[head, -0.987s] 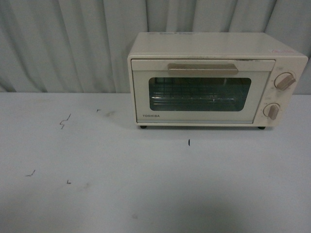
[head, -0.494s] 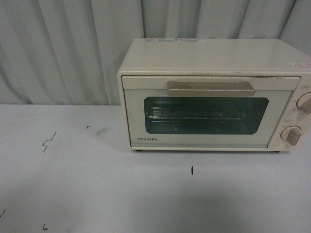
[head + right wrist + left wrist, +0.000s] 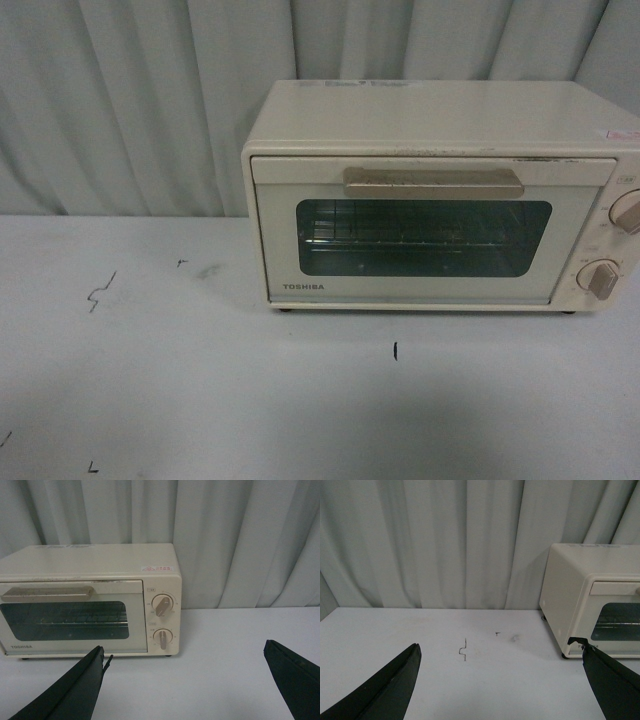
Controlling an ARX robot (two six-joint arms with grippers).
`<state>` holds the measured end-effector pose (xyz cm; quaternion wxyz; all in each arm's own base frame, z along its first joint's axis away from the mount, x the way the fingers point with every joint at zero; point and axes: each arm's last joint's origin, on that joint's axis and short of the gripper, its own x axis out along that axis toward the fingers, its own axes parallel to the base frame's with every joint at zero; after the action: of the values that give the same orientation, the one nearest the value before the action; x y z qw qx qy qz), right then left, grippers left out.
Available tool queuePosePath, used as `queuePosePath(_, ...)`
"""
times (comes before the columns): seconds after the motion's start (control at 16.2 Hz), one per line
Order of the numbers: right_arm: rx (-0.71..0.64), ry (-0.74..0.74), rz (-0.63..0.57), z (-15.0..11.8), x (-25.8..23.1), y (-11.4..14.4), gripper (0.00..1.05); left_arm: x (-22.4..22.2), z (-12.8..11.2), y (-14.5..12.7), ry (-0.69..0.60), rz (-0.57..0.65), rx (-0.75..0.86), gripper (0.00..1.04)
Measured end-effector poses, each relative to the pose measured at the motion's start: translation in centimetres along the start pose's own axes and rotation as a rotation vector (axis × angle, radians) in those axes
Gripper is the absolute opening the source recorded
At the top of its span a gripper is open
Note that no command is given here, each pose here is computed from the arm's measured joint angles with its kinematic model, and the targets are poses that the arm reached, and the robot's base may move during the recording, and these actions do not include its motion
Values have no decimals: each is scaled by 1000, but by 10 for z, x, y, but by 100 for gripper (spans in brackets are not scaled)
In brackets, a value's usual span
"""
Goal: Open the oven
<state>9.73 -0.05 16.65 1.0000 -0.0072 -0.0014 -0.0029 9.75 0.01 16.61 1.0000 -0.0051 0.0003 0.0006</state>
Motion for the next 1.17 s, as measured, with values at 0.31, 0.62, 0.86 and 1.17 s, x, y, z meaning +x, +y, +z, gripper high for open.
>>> queuePosePath(0.31, 0, 0, 0, 0, 0, 0, 98, 0, 0, 0, 0, 0, 0, 98)
queuePosePath(0.62, 0, -1, 1, 0, 0, 0, 98, 27, 23, -8, 524, -336, -404, 98)
queuePosePath(0.86, 0, -1, 0, 0, 0, 0, 98, 114, 18, -63, 599, -404, -581, 98)
queuePosePath(1.17, 0, -1, 0, 0, 0, 0, 98, 173, -53, -126, 866, -332, -723, 98)
